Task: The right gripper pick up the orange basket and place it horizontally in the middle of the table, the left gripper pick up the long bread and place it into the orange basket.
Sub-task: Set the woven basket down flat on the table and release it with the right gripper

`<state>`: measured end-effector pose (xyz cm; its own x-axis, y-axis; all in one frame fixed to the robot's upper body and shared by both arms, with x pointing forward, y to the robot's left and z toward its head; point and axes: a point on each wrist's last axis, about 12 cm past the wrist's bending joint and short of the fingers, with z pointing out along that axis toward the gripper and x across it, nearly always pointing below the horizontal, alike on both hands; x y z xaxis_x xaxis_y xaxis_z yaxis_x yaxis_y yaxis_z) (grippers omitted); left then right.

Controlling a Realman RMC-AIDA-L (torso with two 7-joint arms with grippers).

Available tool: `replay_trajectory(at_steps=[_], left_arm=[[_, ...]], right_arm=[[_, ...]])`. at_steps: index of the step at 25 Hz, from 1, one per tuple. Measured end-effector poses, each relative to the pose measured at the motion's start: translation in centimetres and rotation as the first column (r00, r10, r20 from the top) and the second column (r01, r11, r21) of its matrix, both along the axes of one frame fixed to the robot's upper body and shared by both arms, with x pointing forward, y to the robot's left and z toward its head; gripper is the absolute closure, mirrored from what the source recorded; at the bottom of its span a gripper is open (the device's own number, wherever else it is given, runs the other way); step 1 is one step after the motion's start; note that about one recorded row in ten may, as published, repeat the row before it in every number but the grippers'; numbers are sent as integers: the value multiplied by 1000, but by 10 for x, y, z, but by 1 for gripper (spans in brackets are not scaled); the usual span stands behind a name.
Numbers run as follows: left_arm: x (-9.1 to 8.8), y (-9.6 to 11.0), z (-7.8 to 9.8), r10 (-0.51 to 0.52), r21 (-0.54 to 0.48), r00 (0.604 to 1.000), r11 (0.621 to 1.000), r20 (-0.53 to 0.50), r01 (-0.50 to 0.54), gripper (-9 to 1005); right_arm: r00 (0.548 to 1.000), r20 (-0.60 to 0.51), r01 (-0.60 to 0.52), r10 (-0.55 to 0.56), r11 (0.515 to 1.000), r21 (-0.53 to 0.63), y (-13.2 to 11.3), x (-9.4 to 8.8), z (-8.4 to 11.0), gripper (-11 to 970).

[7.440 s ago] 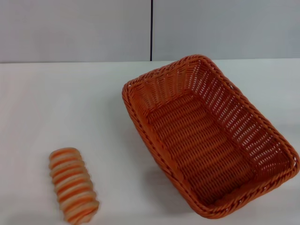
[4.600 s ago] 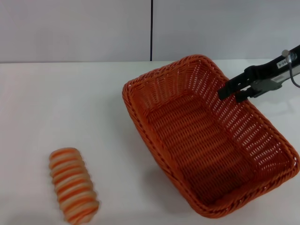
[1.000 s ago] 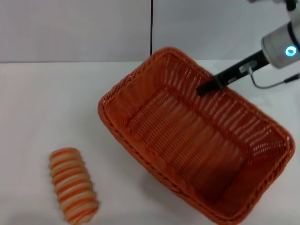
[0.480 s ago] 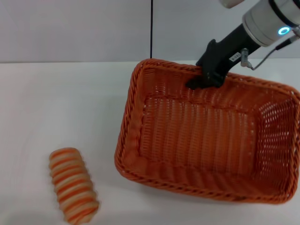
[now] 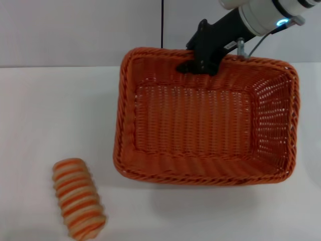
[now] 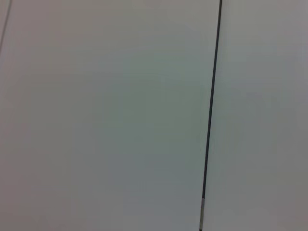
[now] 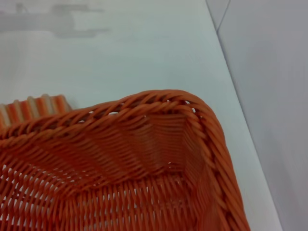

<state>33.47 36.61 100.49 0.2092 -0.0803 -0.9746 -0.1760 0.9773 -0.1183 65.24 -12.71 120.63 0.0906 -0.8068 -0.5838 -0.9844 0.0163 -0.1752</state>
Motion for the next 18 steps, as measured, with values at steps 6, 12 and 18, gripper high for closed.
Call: replay_trajectory(at_steps=[6, 12, 18], left_arm=[[-10, 0, 1, 8, 2, 1000, 1000, 12, -8, 343], [-4, -1, 2, -5, 2, 1000, 1000, 17, 5, 343], [-2, -1, 2, -10, 3, 1000, 1000, 19, 10, 342]], right_arm=[[999, -7, -43, 43, 997, -56, 17, -5, -18, 811], [999, 3, -46, 46, 999, -26, 27, -8, -31, 807], [998, 30, -56, 56, 998, 0, 25, -8, -36, 803]])
